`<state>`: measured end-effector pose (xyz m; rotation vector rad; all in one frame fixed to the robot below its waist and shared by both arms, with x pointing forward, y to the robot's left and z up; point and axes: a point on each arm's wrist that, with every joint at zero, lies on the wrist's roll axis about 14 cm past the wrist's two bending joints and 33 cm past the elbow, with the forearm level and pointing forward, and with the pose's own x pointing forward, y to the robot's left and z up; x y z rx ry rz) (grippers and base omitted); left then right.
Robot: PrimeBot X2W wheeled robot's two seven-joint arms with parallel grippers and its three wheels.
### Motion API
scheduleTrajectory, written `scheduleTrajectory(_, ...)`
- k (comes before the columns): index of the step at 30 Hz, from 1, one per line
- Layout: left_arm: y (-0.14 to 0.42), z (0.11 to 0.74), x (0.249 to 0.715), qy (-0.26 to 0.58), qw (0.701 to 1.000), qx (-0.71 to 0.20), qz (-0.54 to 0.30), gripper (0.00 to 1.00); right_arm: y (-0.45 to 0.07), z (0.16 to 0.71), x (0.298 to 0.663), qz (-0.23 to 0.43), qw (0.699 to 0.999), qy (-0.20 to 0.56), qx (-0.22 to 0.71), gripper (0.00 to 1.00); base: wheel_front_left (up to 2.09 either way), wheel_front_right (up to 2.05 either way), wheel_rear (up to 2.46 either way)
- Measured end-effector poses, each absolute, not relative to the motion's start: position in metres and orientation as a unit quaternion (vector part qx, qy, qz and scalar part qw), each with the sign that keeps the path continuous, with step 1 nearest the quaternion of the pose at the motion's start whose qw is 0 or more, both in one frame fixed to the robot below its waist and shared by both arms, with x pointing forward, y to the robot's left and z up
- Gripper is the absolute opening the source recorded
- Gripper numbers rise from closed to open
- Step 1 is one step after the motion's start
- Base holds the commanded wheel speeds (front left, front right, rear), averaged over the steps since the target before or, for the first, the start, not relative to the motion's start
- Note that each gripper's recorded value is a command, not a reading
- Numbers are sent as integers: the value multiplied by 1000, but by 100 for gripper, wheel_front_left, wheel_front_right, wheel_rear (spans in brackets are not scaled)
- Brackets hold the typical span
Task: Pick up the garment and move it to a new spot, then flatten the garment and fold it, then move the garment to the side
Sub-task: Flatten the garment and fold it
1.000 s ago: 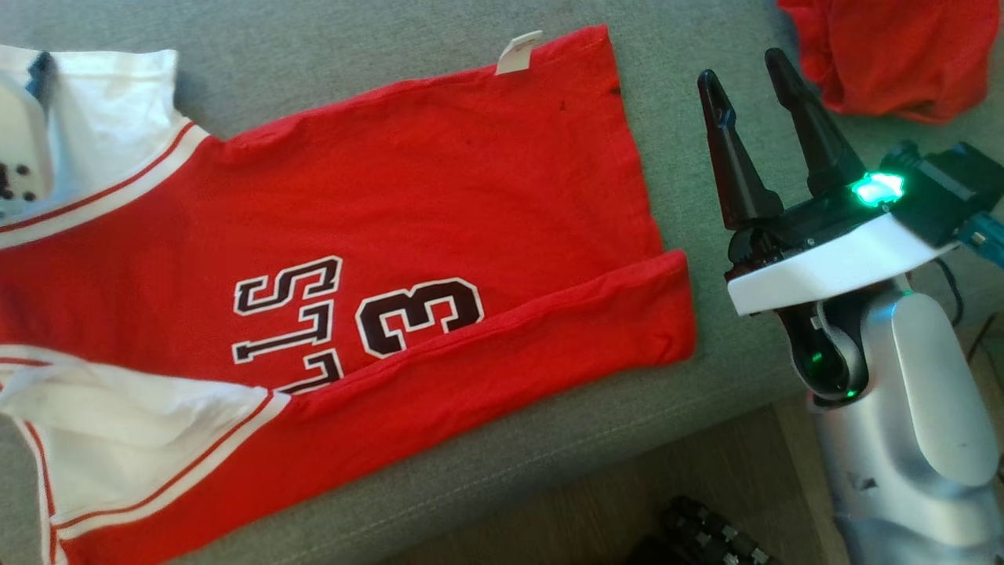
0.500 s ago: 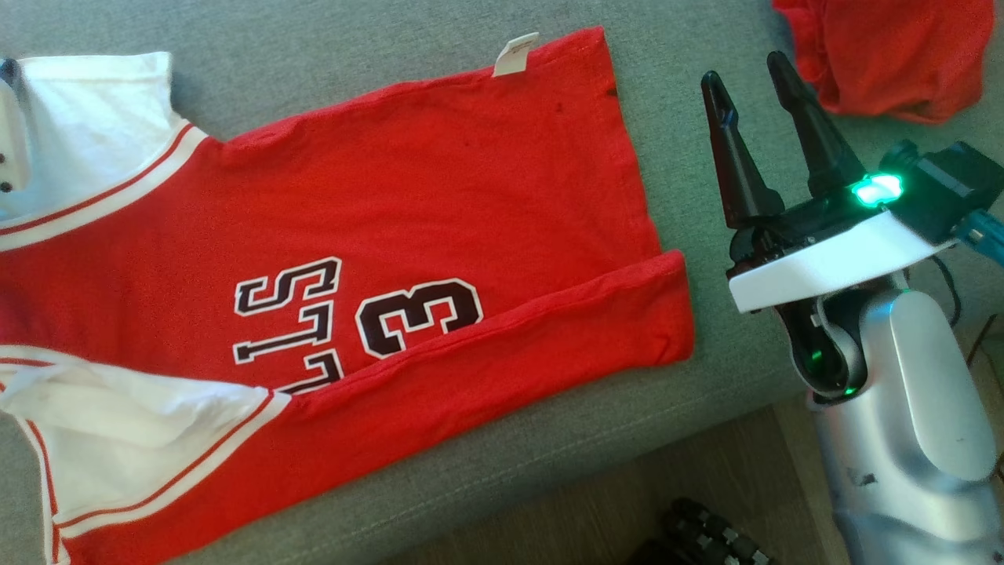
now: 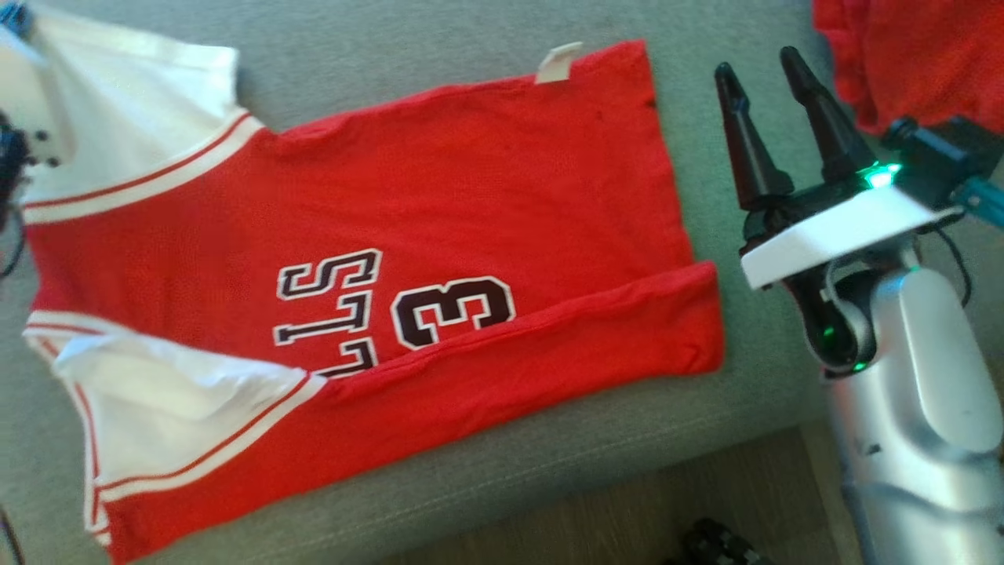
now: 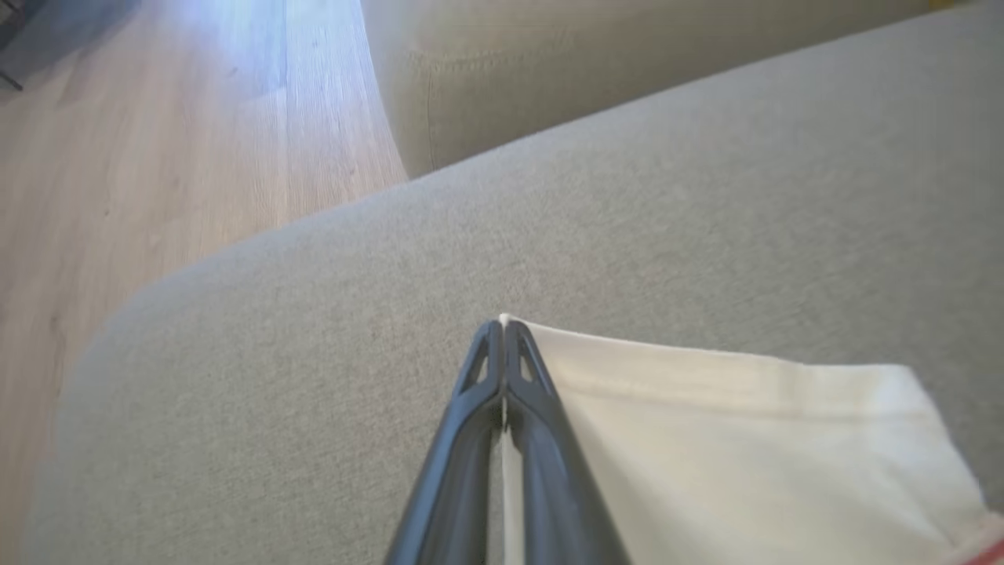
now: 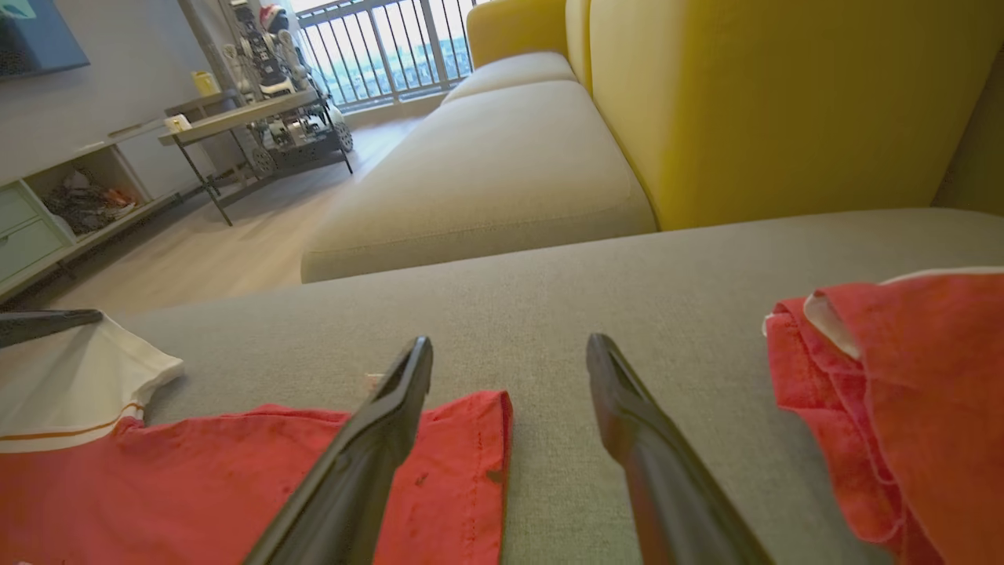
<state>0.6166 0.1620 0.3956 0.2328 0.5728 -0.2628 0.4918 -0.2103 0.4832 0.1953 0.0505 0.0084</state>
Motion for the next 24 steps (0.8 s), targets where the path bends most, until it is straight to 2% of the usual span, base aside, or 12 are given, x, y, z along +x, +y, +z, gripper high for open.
scheduleTrajectory(8,158,439,599,178,972,77,-134,0,-196,465,520,18,991,87,102,100,0,0,0)
scheduleTrajectory(18,179,462,538,140,983,49,-110,0,-179,418,536,58,974,210,56,100,0,0,0)
scheduleTrajectory(24,182,476,516,121,986,42,-103,0,-169,417,546,83,971,225,19,100,0,0,0)
